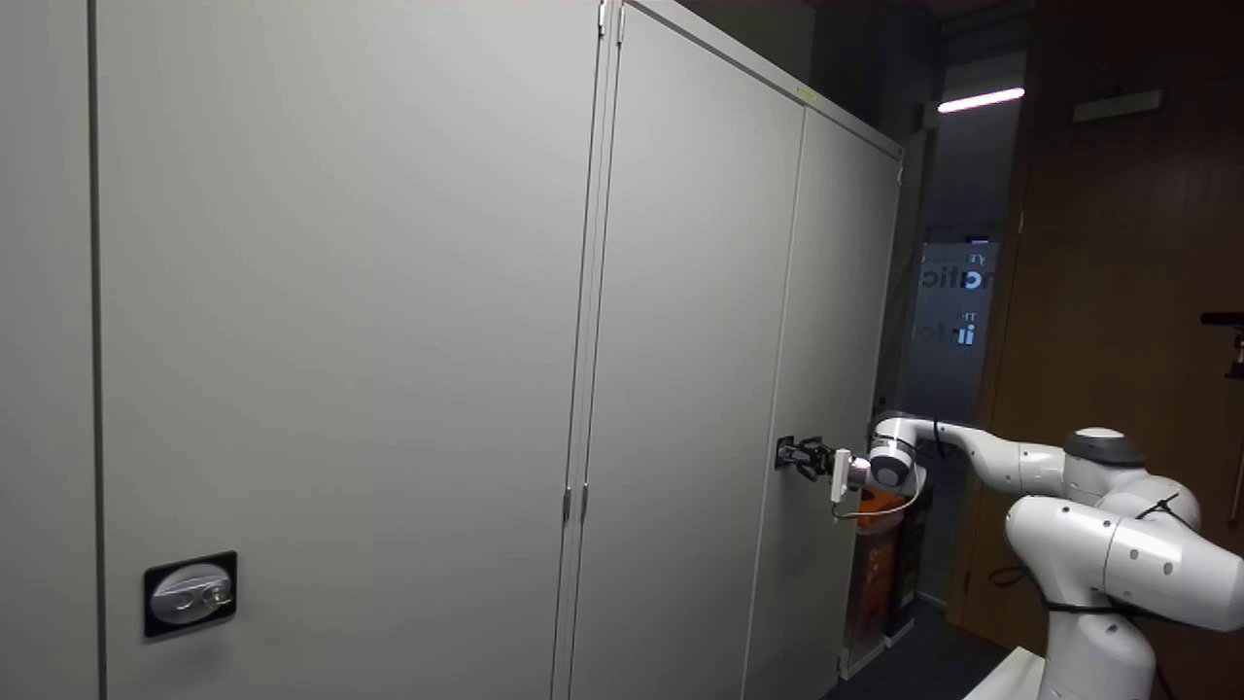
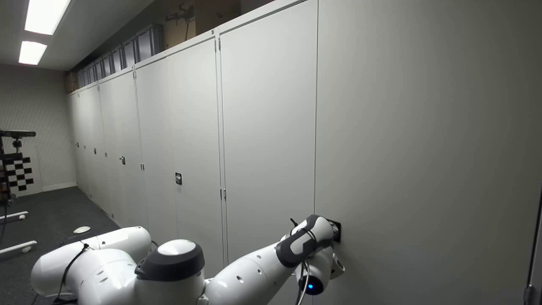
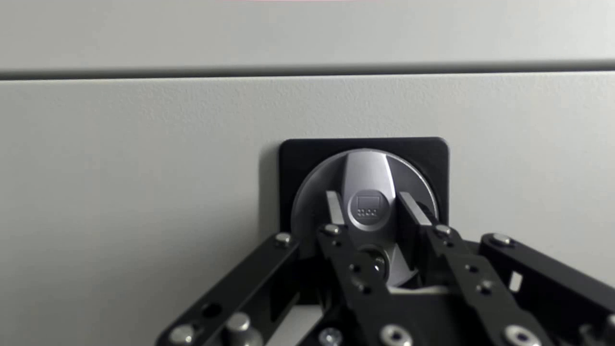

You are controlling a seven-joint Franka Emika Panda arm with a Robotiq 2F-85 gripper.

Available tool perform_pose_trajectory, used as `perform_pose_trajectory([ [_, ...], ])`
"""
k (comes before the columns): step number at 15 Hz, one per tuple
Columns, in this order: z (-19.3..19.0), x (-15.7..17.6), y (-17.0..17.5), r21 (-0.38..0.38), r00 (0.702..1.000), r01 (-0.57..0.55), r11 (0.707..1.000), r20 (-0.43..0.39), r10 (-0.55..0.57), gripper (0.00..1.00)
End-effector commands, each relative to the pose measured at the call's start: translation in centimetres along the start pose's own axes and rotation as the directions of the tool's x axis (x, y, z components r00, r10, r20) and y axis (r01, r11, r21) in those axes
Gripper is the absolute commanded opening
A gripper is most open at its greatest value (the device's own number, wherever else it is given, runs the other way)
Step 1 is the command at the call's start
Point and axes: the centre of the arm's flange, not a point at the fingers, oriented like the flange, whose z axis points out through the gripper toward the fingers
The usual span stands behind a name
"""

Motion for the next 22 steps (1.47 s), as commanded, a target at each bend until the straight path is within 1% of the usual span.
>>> perform_pose_trajectory([
  [1,0.5,0.0,-2.7,0.103,1.0,-0.004,0.995,0.031,0.001,0.08],
  [12,0.6,-0.2,-2.8,0.081,1.0,0.023,0.996,0.014,-0.024,0.08],
  [13,0.6,-0.2,-2.8,0.078,1.0,0.027,0.997,0.011,-0.028,0.19],
  [14,0.6,-0.2,-2.8,0.072,0.999,0.03,0.997,0.007,-0.031,0.57],
  [15,0.6,-0.2,-2.8,0.069,0.999,0.036,0.997,0.004,-0.036,0.57],
  [16,0.7,-0.2,-3.0,0.071,0.999,0.042,0.997,-0.003,-0.042,0.63],
  [17,0.6,-0.3,-3.1,0.069,0.999,0.053,0.996,-0.006,-0.053,0.72],
  [19,0.7,-0.6,-3.6,0.064,0.997,0.071,0.995,-0.012,-0.07,0.87],
  [20,0.7,-0.8,-3.8,0.058,0.997,0.079,0.995,-0.015,-0.078,0.95],
  [21,0.8,-0.9,-3.6,0.059,0.996,0.085,0.995,-0.014,-0.084,0.99],
  [22,0.7,-1.4,-4.0,0.047,0.996,0.09,0.995,-0.016,-0.09,1.0],
])
